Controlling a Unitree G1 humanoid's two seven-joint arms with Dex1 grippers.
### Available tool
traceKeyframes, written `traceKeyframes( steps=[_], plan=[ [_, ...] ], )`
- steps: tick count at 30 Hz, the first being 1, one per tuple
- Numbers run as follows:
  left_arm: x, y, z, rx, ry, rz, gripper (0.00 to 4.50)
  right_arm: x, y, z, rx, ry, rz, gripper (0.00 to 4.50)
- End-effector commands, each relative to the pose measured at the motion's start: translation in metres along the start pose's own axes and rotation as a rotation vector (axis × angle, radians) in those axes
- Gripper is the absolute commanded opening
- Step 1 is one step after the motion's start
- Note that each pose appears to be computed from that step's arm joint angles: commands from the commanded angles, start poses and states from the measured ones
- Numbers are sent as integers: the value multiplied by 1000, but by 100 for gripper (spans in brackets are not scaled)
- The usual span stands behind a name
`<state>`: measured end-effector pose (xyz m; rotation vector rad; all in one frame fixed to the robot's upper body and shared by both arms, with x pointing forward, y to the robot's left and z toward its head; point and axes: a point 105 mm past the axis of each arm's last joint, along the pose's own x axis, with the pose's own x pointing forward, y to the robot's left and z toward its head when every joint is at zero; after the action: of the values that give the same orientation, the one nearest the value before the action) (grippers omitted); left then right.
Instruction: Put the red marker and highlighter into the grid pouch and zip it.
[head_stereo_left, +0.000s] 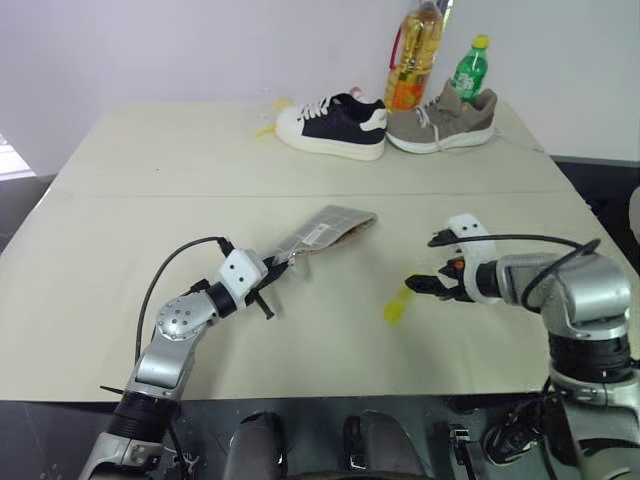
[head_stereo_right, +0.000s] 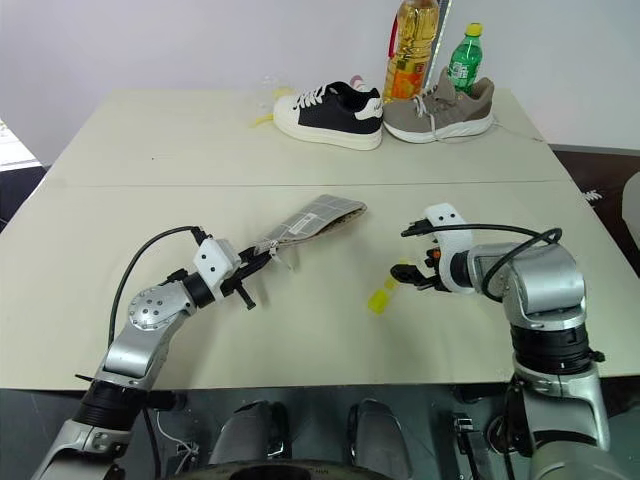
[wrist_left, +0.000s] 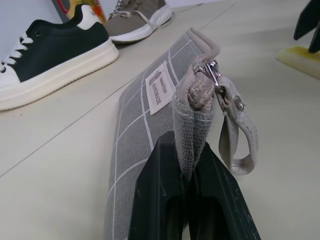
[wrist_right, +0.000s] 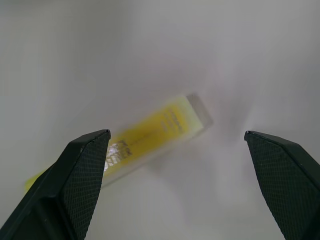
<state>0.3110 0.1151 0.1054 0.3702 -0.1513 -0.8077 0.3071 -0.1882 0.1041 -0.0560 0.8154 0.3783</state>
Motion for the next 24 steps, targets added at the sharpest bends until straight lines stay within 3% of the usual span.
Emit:
traceKeyframes(
  steps=[1, 9, 12, 19, 20, 24],
  plan=[
    [4, 4, 12, 18, -42, 1, 0, 1, 11, 8, 33, -65, -1, 446],
    [5, 5, 13, 20, -49, 4, 0, 15, 41, -8, 60, -38, -14, 446],
    [3, 6, 13, 19, -45, 11, 0, 13, 42, -17, 23, 1, -40, 364],
    [1, 6, 12, 17, -44, 19, 0, 3, 50, 10, -152, -28, -62, 25],
    [2, 6, 12, 18, -44, 20, 0, 2, 50, 15, -176, -39, -73, 4],
    [3, 7, 14, 22, -48, 22, 0, -3, 65, 52, -250, -161, -9, 4]
  ],
)
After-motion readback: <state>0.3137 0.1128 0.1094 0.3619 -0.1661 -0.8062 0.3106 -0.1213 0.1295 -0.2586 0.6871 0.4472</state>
